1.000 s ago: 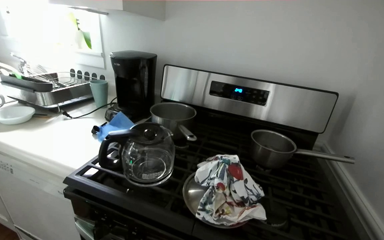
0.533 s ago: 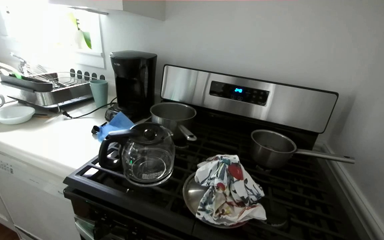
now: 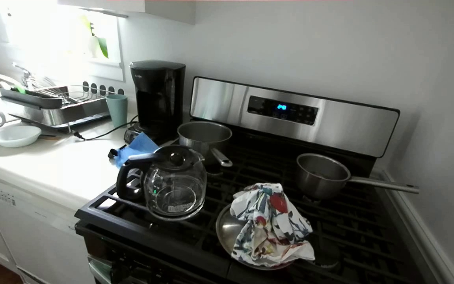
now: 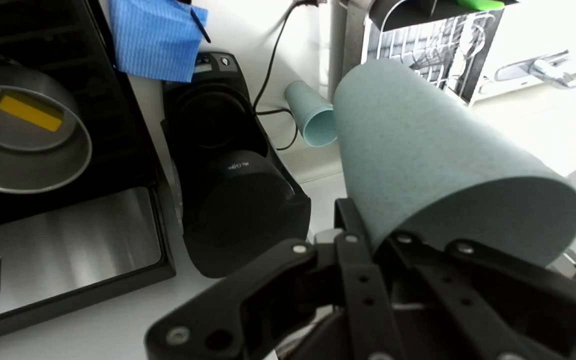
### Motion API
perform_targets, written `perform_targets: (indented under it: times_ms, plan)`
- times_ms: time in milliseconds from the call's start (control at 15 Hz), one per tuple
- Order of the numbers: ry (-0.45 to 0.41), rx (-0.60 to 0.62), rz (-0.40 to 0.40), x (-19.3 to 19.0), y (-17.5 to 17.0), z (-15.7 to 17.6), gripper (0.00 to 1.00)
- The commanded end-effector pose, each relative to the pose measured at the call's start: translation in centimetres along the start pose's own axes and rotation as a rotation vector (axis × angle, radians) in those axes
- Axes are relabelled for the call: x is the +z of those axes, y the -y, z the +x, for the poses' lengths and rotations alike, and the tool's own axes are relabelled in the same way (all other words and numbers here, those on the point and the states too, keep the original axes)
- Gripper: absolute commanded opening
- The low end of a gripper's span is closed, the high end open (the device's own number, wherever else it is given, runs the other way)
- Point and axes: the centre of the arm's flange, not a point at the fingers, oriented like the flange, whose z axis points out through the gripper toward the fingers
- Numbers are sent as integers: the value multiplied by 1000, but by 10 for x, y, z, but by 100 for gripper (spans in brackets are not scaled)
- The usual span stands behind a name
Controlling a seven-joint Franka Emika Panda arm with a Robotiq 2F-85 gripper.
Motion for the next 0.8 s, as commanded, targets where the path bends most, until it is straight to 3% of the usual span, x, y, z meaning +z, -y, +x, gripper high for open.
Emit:
perform_targets:
  times_ms: [0,400,733]
  plan:
    - [39,9,-67,48,5,-26,1]
    - [109,-7,-50,130,-2,-47,1]
    - [143,67,-59,192,-41,-64,1]
